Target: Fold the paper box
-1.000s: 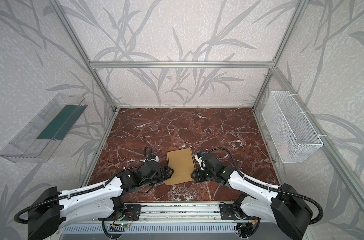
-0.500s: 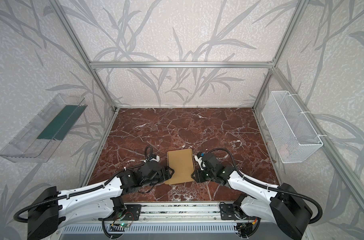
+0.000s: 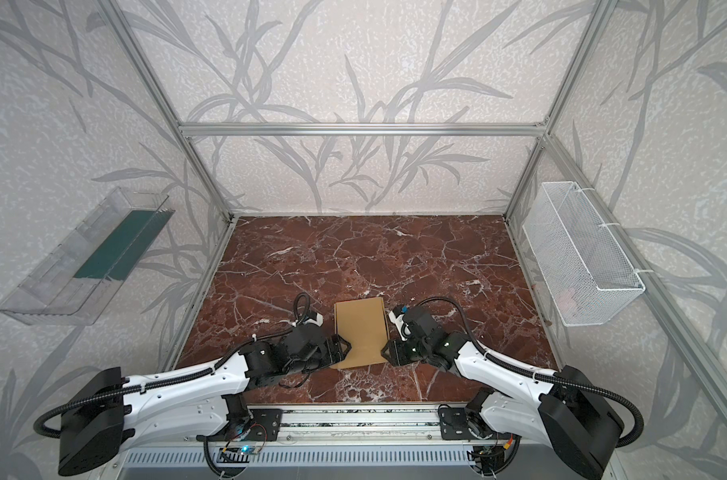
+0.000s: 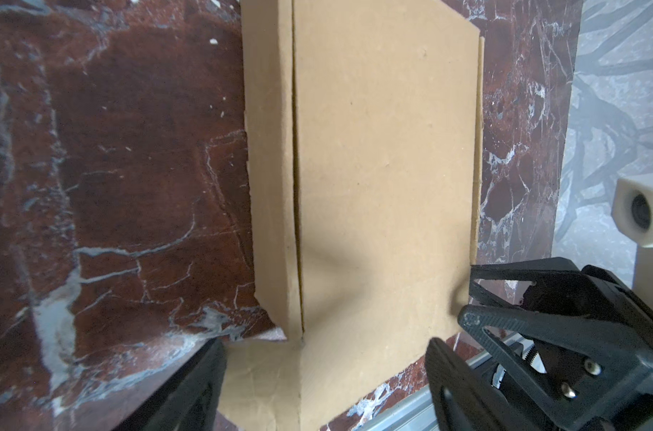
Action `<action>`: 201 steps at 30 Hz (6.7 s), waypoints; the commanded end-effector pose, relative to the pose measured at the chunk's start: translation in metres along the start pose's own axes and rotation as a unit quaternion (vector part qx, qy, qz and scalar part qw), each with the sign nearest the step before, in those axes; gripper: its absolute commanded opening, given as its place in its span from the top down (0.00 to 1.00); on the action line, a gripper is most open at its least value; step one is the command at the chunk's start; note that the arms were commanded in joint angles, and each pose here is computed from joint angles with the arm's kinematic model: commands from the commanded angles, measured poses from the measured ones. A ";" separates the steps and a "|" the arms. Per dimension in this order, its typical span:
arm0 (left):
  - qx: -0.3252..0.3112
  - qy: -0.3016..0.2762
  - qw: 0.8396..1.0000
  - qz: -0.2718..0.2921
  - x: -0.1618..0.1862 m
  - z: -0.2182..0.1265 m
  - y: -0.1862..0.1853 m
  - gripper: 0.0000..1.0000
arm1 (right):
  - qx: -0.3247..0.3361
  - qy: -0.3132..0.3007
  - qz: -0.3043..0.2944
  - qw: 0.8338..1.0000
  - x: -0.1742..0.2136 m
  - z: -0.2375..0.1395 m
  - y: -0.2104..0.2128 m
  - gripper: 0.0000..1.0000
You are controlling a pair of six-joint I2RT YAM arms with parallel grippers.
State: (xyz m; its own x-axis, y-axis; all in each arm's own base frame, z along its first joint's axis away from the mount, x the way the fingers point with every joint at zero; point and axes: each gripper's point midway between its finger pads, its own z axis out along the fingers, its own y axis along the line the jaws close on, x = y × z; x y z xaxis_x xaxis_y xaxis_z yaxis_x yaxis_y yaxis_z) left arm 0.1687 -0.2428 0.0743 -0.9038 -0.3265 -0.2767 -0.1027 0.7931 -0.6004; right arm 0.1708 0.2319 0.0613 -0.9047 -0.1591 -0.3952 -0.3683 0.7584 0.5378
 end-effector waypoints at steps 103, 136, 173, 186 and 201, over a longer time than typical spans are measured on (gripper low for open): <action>0.029 -0.014 0.999 -0.019 0.008 0.004 0.000 0.20 | -0.003 -0.021 0.020 1.000 -0.001 0.008 -0.007 0.63; 0.043 -0.006 0.999 -0.029 0.013 0.009 0.000 0.33 | -0.012 -0.022 0.031 0.999 -0.001 0.013 -0.006 0.73; 0.039 -0.023 0.998 -0.042 0.014 0.006 0.024 0.55 | -0.009 -0.028 0.031 0.999 -0.001 0.018 -0.010 0.77; 0.038 -0.022 0.998 -0.045 0.016 0.007 0.029 0.64 | -0.009 -0.028 0.032 0.999 -0.001 0.019 -0.010 0.77; 0.047 -0.037 0.997 -0.046 0.012 -0.003 0.031 0.64 | -0.009 -0.027 0.032 0.999 -0.003 0.018 -0.009 0.77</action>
State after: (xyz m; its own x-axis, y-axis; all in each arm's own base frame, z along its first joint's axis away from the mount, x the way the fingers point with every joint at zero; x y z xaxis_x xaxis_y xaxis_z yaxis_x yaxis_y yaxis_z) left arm 0.1556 -0.2310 0.0649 -0.8667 -0.4255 -0.2604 -0.1215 0.6863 -0.7171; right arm 0.1842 0.2436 0.0556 -0.9021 -0.0687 -0.4261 -0.3365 0.7302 0.5947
